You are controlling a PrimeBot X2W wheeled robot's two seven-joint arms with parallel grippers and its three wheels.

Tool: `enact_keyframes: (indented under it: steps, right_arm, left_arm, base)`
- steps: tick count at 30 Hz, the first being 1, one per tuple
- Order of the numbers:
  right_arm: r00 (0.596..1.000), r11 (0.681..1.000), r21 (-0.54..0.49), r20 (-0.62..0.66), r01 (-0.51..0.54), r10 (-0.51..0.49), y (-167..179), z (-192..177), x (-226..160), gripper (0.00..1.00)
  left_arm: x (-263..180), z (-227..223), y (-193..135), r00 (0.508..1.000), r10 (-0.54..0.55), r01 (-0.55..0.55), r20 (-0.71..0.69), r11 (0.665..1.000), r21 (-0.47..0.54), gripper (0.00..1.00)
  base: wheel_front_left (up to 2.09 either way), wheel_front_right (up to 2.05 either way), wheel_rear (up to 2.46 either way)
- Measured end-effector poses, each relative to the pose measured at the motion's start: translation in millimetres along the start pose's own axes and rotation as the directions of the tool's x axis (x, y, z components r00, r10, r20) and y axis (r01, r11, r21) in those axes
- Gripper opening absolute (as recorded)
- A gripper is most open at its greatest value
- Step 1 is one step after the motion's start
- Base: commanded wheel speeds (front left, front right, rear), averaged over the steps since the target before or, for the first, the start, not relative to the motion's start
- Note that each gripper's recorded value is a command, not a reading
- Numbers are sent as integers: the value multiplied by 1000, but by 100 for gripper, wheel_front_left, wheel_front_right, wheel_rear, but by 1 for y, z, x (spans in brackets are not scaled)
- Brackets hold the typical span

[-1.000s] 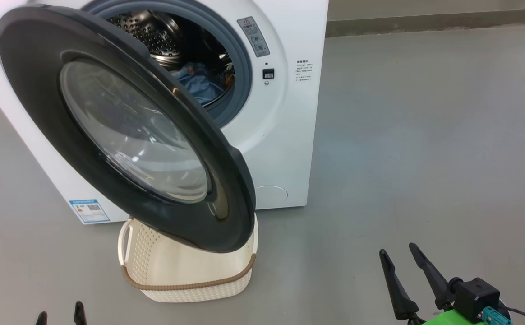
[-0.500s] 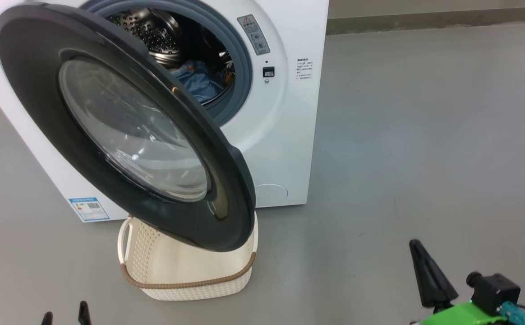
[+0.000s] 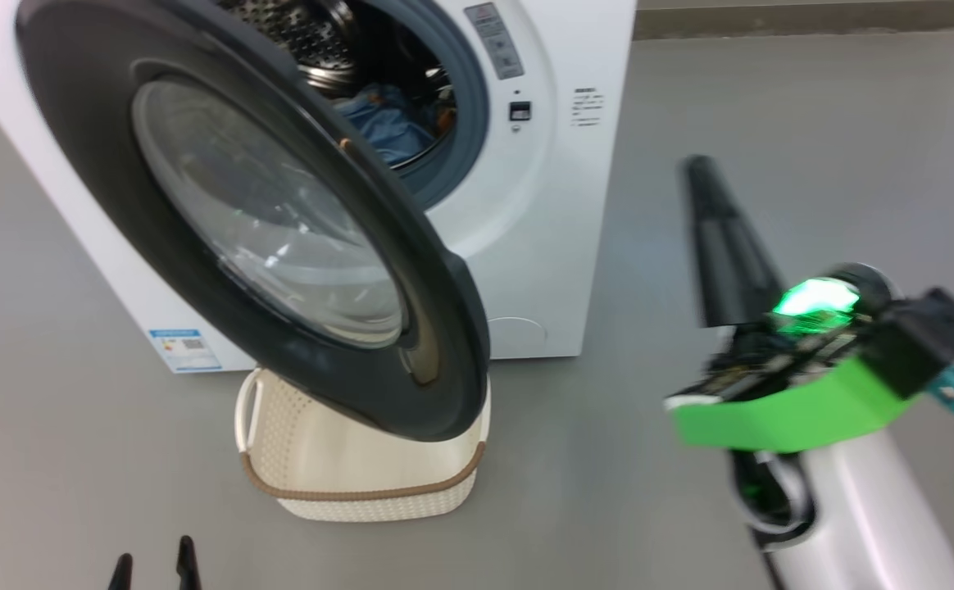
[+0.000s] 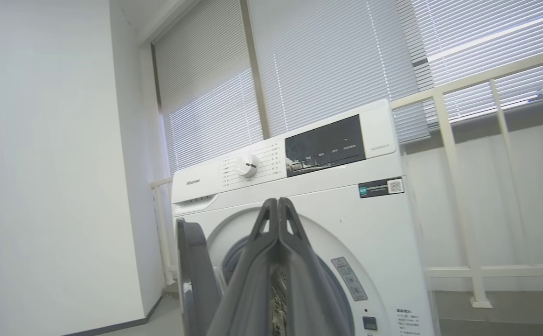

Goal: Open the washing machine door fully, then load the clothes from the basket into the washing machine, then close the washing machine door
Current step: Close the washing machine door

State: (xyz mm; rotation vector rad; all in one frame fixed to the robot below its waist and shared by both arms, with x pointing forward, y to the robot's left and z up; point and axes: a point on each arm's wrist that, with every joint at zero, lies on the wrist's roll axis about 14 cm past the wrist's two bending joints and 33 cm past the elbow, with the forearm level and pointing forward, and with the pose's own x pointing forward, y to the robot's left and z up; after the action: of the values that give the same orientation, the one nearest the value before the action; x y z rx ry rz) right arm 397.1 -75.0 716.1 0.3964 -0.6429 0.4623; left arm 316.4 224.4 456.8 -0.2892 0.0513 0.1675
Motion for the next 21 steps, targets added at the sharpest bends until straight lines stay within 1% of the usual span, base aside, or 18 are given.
enact_keyframes:
  steps: [1,2,4,5,7,9,11,13,15,18,21]
  right_arm:
    - [1000,1000,0,0,0,0,0,0,0,0]
    - [995,994,51,-13,-97,98,33,-9,7,0]
    - [981,978,113,-53,-177,184,64,-27,5,0]
    - [981,978,113,-53,-177,184,64,-27,5,0]
    - [962,958,167,-109,-231,251,89,-49,-1,0]
    - [940,943,210,-172,-257,294,104,-73,-9,0]
    - [921,940,239,-247,-245,303,107,-100,-20,0]
    - [901,944,254,-325,-210,288,101,-127,-33,0]
    - [876,950,247,-394,-191,279,96,-151,-43,0]
    - [843,955,239,-463,-177,273,89,-179,-54,0]
    - [820,958,241,-510,-153,259,82,-200,-61,0]
  left_arm:
    - [0,0,0,1000,0,0,0,1000,0,100]
    - [-2,-1,1,1000,9,-9,-2,1000,-6,100]
    - [-4,-1,2,1000,13,-13,-3,1000,-14,100]
    - [-4,-1,2,1000,13,-13,-3,1000,-14,100]
    - [-4,1,2,1000,18,-18,4,1000,-21,100]
    - [-3,4,6,999,36,-36,16,999,-31,100]
    - [-3,8,9,998,53,-51,27,998,-45,100]
    - [-4,9,14,997,75,-73,29,996,-45,100]
    - [-4,8,17,996,89,-88,26,995,-49,100]
    - [-1,8,22,994,106,-105,21,993,-45,100]
    - [5,8,24,993,117,-116,20,992,-44,100]
  base:
    - [0,0,0]
    - [0,0,0]
    - [0,0,0]
    - [0,0,0]
    - [0,0,0]
    - [0,0,0]
    - [0,0,0]
    - [0,0,0]
    - [0,0,0]
    - [0,0,0]
    - [0,0,0]
